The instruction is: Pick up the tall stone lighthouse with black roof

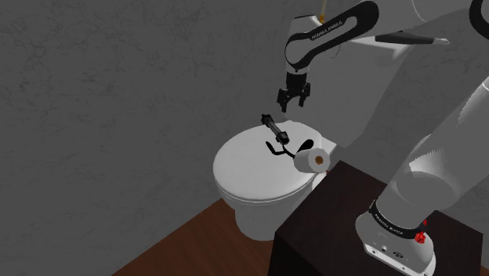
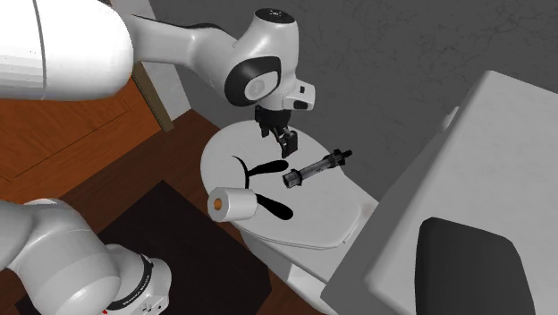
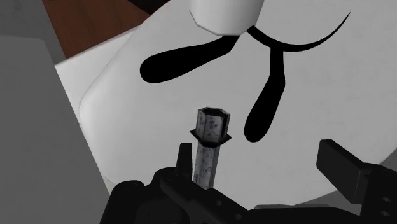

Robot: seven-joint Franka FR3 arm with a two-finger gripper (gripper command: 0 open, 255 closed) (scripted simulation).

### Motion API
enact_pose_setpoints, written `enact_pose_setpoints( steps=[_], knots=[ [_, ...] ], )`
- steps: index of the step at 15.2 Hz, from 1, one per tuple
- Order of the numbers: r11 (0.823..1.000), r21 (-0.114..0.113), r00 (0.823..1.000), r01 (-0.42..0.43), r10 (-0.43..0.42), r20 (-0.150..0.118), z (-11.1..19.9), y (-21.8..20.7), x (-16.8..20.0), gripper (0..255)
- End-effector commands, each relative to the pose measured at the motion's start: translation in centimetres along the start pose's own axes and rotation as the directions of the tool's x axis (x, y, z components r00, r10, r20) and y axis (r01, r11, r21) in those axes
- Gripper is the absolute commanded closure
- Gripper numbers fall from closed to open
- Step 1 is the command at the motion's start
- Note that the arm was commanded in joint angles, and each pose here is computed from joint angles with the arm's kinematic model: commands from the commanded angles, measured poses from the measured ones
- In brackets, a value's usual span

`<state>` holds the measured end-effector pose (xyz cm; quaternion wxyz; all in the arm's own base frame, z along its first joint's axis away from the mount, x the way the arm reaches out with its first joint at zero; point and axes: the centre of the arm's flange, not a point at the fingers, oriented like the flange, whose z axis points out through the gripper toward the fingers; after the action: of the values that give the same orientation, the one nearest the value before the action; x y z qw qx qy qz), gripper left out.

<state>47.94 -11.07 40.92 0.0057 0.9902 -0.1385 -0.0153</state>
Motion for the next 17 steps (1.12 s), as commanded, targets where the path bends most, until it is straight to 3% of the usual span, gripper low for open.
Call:
enact_pose_setpoints(
  steps=[1, 17],
  knots=[
    [1.000, 0.000, 1.000, -0.015, 0.015, 0.000, 1.9, 0.0, 2.1, 0],
    [0.991, 0.005, 0.991, -0.134, 0.134, 0.004, 16.4, 3.4, 17.2, 0]
  ],
)
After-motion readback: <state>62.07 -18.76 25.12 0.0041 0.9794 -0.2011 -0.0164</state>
